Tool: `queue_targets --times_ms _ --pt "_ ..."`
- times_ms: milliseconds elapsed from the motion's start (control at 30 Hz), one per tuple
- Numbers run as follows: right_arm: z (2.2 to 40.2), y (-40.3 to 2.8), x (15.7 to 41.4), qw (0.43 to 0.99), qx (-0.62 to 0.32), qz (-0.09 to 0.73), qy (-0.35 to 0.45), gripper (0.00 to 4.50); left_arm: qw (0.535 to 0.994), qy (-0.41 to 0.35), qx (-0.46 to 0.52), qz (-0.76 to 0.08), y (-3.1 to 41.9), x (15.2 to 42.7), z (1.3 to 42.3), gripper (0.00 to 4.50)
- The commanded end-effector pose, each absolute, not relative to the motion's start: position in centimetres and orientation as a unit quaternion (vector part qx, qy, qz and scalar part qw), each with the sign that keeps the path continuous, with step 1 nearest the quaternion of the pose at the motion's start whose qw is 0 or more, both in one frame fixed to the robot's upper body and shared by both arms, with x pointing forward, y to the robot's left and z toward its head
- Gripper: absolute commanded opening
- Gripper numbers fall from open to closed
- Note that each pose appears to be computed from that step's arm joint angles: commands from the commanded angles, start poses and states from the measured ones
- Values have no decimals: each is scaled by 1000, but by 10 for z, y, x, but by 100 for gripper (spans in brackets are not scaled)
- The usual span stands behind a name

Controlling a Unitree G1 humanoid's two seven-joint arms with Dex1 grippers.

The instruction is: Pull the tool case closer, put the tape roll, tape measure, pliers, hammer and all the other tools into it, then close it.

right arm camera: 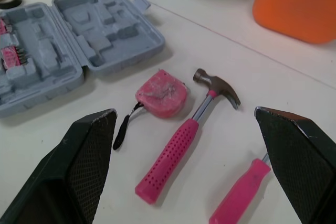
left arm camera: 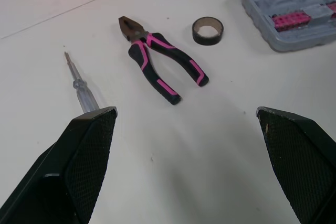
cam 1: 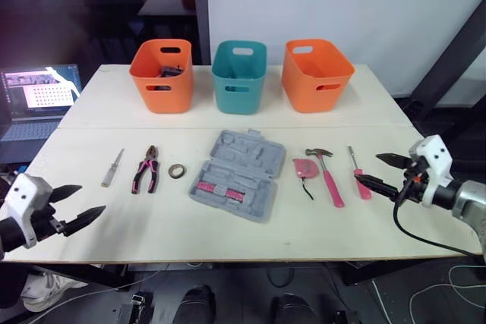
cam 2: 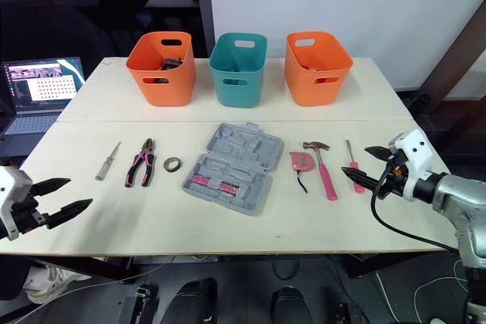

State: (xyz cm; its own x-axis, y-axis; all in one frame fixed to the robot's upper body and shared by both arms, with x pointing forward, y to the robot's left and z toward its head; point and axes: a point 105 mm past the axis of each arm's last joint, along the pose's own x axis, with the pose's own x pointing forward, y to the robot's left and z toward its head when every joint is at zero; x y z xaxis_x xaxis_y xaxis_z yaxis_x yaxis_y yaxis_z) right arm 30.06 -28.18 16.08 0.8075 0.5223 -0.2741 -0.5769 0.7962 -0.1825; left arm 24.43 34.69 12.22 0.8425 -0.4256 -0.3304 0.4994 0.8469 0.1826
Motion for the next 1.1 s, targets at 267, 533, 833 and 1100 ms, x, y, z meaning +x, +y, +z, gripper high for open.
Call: queue_targets --times_ms 267,533,833,1100 --pt "174 -285 300 941 -148 292 89 446 954 137 154 -220 358 250 125 450" --pt "173 -281 291 942 -137 290 94 446 947 143 133 -256 347 267 131 450" --pt "166 -229 263 911 -131 362 148 446 914 137 154 -350 307 330 150 450" --pt "157 -188 258 903 -152 367 165 449 855 158 237 -434 258 375 147 424"
